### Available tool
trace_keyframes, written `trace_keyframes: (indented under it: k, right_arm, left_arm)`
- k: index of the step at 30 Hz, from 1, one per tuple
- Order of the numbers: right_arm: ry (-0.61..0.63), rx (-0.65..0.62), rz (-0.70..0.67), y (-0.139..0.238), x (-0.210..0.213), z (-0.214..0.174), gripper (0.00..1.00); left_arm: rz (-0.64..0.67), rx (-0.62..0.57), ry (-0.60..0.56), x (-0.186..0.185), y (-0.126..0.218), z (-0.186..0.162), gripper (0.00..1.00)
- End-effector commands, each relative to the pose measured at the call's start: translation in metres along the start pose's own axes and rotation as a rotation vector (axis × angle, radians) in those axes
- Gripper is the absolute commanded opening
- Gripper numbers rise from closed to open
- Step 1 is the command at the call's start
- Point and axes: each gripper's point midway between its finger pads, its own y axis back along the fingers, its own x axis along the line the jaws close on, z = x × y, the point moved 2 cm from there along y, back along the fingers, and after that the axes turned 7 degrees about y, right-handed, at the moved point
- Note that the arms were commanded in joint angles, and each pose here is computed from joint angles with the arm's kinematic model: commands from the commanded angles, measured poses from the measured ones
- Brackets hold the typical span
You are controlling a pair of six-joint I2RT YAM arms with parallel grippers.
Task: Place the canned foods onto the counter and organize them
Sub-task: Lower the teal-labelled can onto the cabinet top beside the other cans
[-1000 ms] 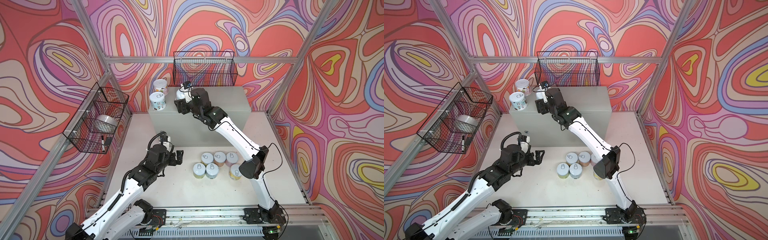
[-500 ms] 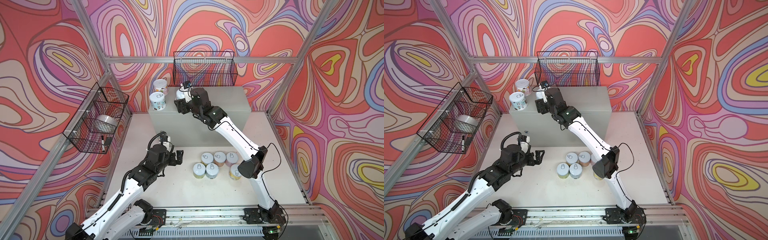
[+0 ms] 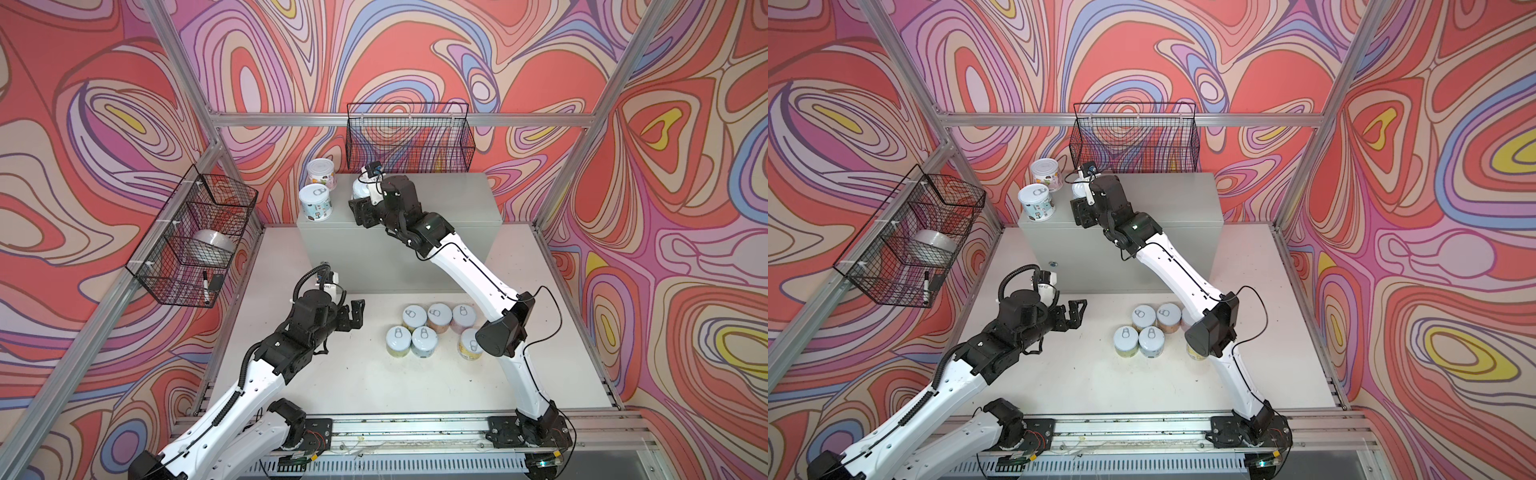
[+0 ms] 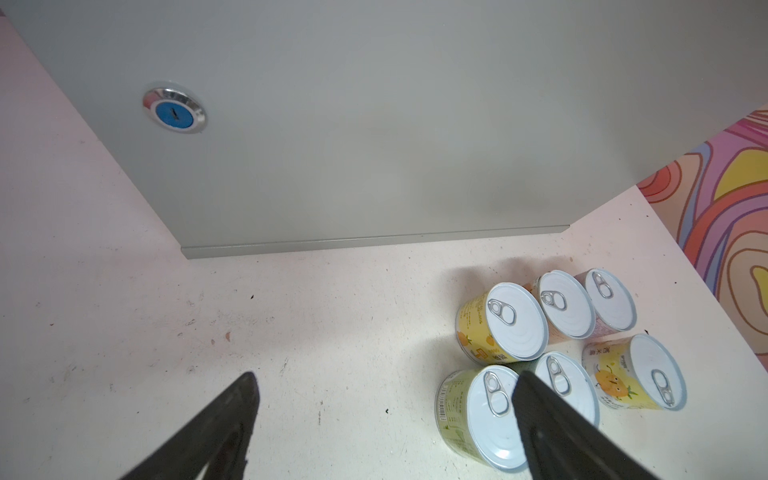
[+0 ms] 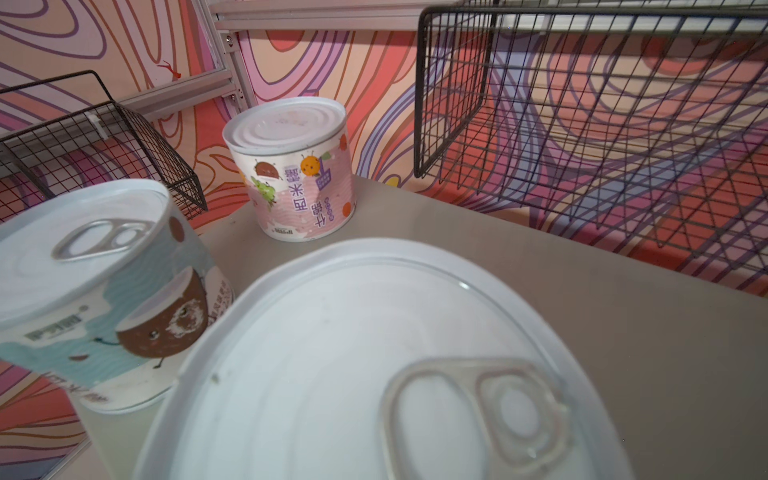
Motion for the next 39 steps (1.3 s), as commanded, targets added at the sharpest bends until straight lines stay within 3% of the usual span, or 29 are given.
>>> trace_keyframes:
  k: [1,4,5,6,8,18,30,33,35,36,38,39]
  right_arm:
    - [-0.015,-0.064,-0.021,0.004,-0.004,0.017,0.61]
    - [-0.006,-0.074,-0.021,0.005,-0.004,0.02,0.68]
    - [-0.002,-0.077,-0.017,0.005,-0.003,0.021,0.74]
    - [0.003,-0.074,-0.015,0.005,-0.003,0.021,0.87]
    - [0.012,-0.08,-0.025,0.007,-0.005,0.023,0.98]
    - [0.019,-0.152,-0.037,0.019,-0.008,0.043,0.98]
    - [-0.005,-0.291,0.024,0.08,-0.007,0.093,0.98]
    - [-0.017,-0.305,0.029,0.1,-0.01,0.102,0.91]
    - [-0.015,-0.285,0.028,0.11,-0.012,0.099,0.8]
    - [-0.012,-0.268,0.026,0.113,-0.012,0.096,0.69]
    - [-0.016,-0.219,0.026,0.115,-0.013,0.082,0.37]
    - [-0.017,-0.2,0.033,0.114,-0.012,0.075,0.34]
  left_arm:
    - [0.015,-0.009,-0.012,0.002,0.003,0.001,0.97]
    - [0.016,-0.011,-0.014,0.002,0.003,0.002,0.98]
    - [0.019,-0.009,-0.015,0.002,0.002,0.002,0.97]
    - [0.021,-0.011,-0.015,0.002,0.002,0.002,0.98]
    - [0.026,-0.012,-0.014,0.004,0.003,0.002,0.98]
    - [0.025,-0.013,-0.019,0.002,0.002,0.004,0.98]
    - [0.01,-0.006,-0.018,-0.001,-0.001,0.004,0.97]
    - [0.01,-0.008,-0.021,-0.002,0.0,0.005,0.98]
    - [0.007,-0.012,-0.018,-0.003,0.001,0.007,0.98]
    - [0.006,-0.013,-0.019,-0.003,0.001,0.007,0.98]
    - [0.004,-0.01,-0.019,-0.003,0.0,0.006,0.97]
    - [0.004,-0.009,-0.02,-0.003,-0.001,0.006,0.97]
